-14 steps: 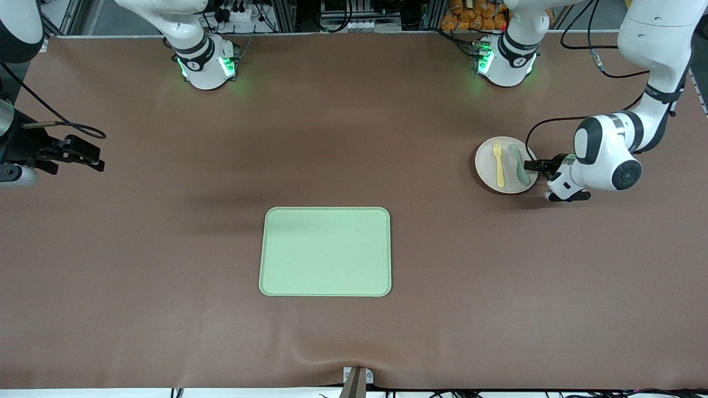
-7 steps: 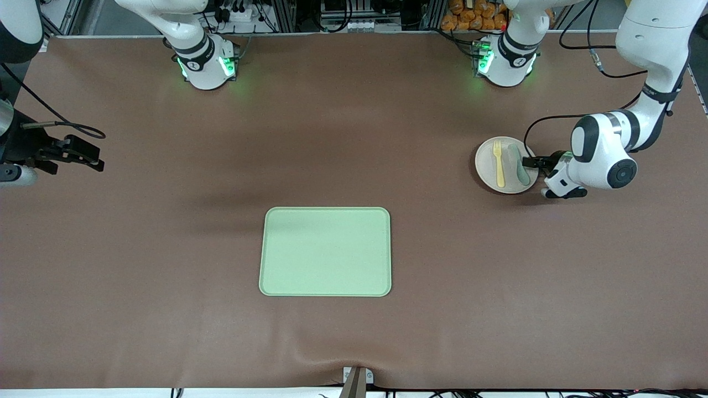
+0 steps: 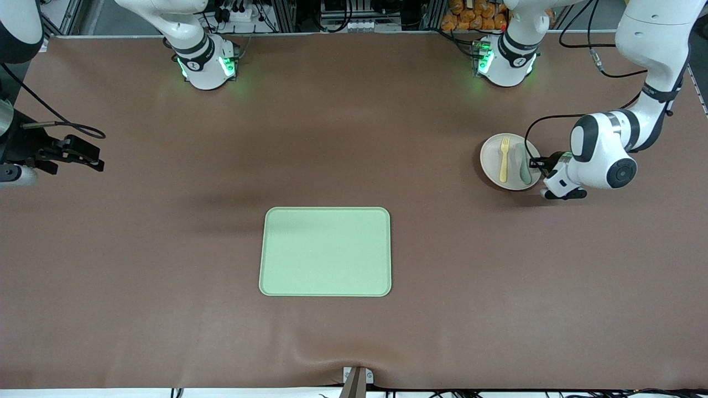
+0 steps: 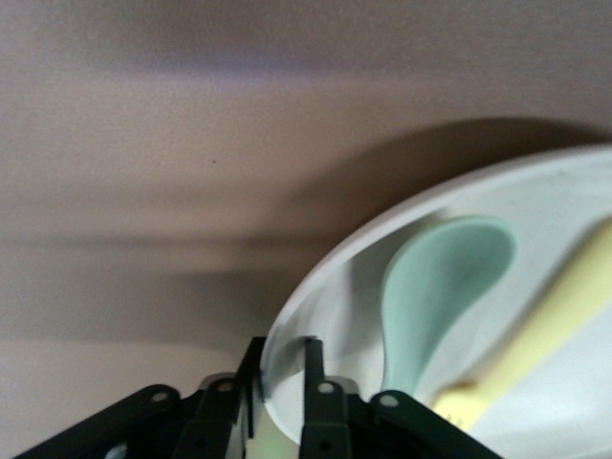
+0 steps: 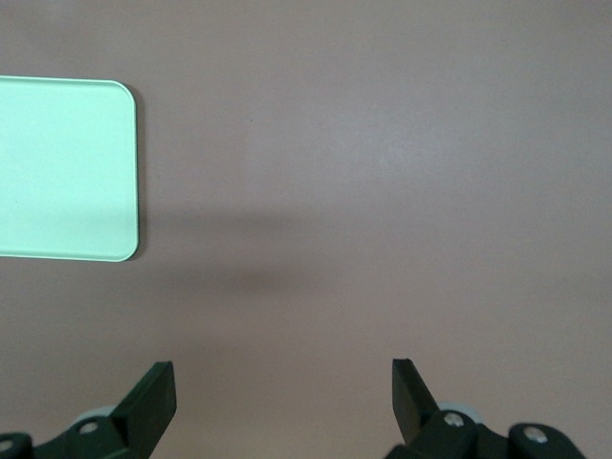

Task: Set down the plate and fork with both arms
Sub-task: 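Lower the left gripper and pinch the white plate's rim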

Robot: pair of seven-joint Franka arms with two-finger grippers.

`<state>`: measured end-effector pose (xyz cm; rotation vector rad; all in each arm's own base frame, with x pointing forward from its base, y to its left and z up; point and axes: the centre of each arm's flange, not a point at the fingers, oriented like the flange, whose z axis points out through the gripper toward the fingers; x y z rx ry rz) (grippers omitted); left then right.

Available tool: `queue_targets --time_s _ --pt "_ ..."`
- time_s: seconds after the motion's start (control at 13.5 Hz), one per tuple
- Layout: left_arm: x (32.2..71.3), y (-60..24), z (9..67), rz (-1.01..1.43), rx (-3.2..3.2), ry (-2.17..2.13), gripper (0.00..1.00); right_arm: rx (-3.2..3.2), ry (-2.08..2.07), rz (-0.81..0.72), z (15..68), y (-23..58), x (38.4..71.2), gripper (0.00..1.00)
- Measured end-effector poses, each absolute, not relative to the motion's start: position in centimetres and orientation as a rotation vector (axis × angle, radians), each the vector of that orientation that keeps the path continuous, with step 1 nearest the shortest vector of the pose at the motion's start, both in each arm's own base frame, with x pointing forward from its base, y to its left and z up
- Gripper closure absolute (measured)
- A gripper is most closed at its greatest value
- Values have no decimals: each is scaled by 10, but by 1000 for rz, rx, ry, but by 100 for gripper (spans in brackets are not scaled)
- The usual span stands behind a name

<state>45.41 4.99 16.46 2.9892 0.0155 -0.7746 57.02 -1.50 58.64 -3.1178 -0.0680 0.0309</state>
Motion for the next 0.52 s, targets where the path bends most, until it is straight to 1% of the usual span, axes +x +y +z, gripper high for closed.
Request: queue_targets --time_s 0.15,0.52 --pt "457 46 171 -754 2993 -11 93 -3118 -68 34 585 -15 571 0" --pt "467 45 180 -709 3007 -24 93 -3117 -68 36 585 -15 571 0"
